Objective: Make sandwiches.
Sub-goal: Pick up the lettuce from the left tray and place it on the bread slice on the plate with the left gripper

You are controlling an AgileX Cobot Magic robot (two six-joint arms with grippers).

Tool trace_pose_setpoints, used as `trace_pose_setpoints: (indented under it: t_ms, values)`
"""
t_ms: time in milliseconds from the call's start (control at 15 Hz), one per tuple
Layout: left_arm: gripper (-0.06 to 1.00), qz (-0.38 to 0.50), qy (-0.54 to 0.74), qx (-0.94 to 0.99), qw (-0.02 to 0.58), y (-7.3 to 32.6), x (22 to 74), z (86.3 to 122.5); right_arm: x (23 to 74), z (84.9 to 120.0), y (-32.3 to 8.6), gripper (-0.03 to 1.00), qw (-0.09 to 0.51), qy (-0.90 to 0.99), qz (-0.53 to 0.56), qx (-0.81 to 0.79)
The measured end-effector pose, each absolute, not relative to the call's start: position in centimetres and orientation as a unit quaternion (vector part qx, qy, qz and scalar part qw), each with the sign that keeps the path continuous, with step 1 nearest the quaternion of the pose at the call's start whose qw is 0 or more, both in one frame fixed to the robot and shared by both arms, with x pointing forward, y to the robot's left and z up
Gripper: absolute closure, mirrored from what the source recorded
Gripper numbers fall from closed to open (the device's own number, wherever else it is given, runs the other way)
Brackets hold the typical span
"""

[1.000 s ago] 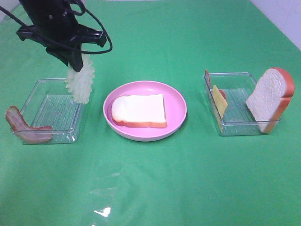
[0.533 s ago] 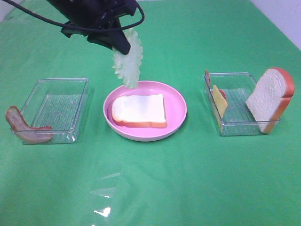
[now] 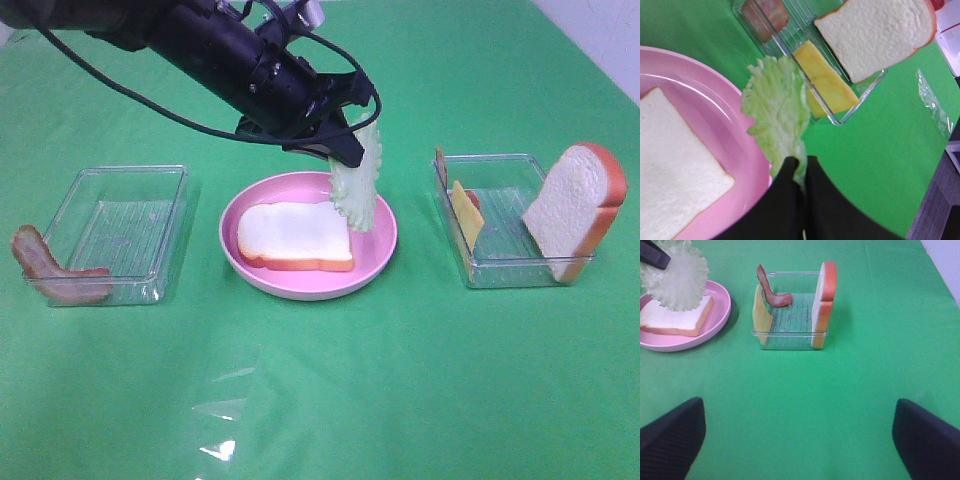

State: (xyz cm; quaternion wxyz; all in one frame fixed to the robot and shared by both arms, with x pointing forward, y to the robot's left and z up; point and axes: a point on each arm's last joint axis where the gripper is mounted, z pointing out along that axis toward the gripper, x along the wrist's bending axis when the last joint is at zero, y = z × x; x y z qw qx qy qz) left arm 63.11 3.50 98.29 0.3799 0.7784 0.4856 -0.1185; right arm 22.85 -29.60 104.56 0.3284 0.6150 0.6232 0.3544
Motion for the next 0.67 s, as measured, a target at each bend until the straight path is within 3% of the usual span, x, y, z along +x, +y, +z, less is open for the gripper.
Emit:
trace_pose_setpoints:
  t_ms: [333,667]
  values:
    - [0.94,-0.117,0.48,0.788,0.368,2.8,63.6,95.1,22.9,104.6,-29.6,0.0,0.328,0.623,0.354,0.615]
    - [0.94,-0.057,0.451,0.825,0.336,3.5,64.2,93.4,22.9,104.6,-29.6,0.0,0.328,0.623,0.354,0.615]
